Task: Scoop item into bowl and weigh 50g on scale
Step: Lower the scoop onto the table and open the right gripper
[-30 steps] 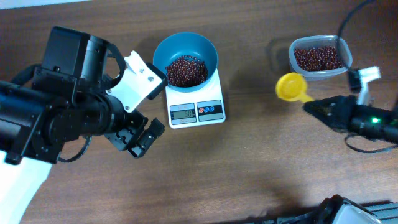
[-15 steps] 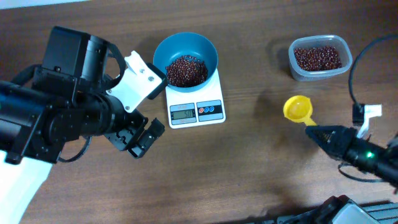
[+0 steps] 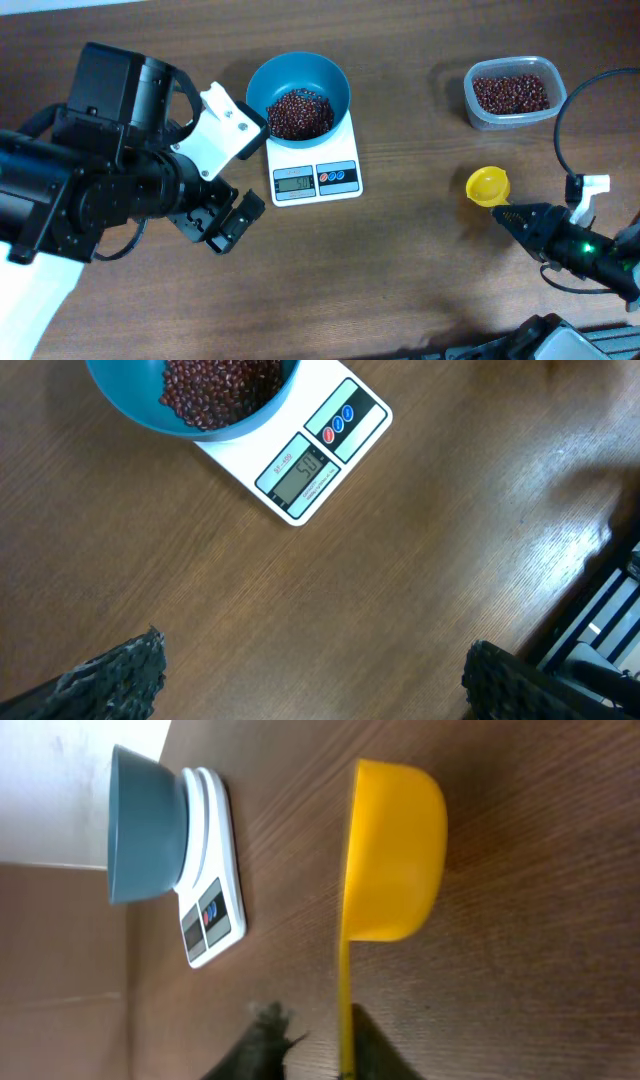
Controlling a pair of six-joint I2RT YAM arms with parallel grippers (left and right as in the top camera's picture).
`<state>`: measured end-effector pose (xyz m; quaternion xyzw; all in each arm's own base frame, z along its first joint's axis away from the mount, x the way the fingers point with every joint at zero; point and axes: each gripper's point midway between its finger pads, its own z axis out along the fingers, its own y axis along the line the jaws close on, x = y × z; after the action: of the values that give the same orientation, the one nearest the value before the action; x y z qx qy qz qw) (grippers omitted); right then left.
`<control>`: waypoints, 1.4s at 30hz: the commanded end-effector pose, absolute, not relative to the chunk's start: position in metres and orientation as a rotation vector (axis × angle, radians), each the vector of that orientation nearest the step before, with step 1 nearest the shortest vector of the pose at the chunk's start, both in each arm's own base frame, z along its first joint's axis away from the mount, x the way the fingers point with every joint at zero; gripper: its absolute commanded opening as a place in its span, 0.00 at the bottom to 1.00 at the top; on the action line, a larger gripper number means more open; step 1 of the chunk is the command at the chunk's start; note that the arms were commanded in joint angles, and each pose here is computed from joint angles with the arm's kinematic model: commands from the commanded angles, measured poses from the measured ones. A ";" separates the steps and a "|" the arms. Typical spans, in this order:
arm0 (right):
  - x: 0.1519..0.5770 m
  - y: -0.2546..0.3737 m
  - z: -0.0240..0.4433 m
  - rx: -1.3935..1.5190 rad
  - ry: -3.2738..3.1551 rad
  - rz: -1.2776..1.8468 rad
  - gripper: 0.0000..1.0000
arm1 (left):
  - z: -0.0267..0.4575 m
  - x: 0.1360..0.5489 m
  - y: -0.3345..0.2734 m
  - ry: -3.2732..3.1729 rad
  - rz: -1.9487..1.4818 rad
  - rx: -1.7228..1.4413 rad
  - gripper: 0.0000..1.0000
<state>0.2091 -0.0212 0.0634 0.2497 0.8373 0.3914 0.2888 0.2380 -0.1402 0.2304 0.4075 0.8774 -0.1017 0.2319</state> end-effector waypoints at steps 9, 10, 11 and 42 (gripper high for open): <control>0.206 -0.019 0.061 0.695 2.239 1.056 0.56 | 0.236 0.238 -0.143 2.399 -0.301 1.103 0.99; 0.206 -0.019 0.061 0.696 2.240 1.056 0.66 | 0.236 0.238 -0.143 2.399 -0.301 1.103 0.99; 0.206 -0.019 0.061 0.696 2.240 1.057 0.67 | 0.236 0.238 -0.143 2.400 -0.301 1.103 0.99; 0.210 -0.114 0.061 1.062 2.324 0.449 0.99 | 0.236 0.238 -0.143 2.400 -0.301 1.103 0.99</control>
<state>0.2024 -0.1019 0.0385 0.4016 0.8641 0.1875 0.2385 0.2380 -0.1402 0.2304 0.4075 0.8774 -0.1017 0.2319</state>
